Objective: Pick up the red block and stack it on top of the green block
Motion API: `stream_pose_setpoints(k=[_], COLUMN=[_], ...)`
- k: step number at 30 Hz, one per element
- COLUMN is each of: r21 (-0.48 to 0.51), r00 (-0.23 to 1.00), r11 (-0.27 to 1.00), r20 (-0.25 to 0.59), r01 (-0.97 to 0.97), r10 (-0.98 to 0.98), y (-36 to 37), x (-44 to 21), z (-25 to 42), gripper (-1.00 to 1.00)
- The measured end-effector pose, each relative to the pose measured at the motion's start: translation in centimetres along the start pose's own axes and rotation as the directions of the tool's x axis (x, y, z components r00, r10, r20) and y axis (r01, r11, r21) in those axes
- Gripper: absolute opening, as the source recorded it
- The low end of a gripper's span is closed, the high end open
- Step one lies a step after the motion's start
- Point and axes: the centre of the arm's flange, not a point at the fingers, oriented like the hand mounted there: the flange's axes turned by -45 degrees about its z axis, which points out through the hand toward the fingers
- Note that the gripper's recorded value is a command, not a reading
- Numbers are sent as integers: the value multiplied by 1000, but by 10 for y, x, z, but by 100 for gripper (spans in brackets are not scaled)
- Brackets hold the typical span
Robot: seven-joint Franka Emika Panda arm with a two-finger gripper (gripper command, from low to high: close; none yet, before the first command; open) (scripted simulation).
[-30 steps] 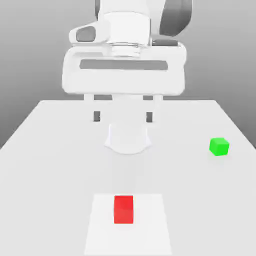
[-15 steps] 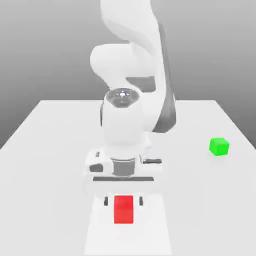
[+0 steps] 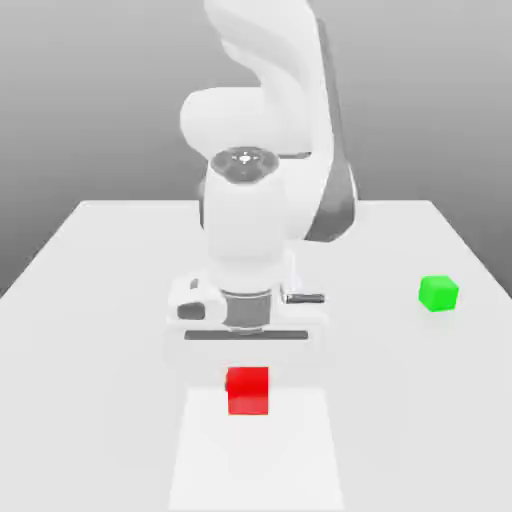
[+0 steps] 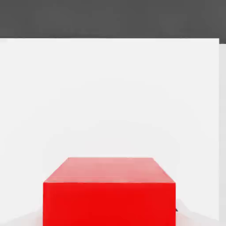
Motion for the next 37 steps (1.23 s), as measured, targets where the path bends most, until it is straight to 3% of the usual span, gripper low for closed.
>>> stream_pose_setpoints(k=[3,7,11,15,19,24,27,33,34,37], r21=[7,14,15,14,11,8,3,2,4,4], r00=[967,833,621,328,-4,-415,-493,-499,-500,-500], r11=[967,833,620,328,-4,-415,-493,-499,-500,-500], r20=[-3,-6,-11,-11,-8,2,9,11,9,9], r01=[254,553,784,945,1000,910,870,866,866,866], r10=[-254,-553,-784,-945,-1000,-910,-870,-866,-866,-866], y=[-65,-142,-206,-268,-318,-359,-367,-366,-366,-366], x=[-3,-22,-53,-101,-160,-245,-262,-263,-263,-263], z=[-6,-13,-19,-24,-28,-32,-20,24,31,31], gripper=[-100,-100,-100,-100,-100,-100,-100,-100,100,100])
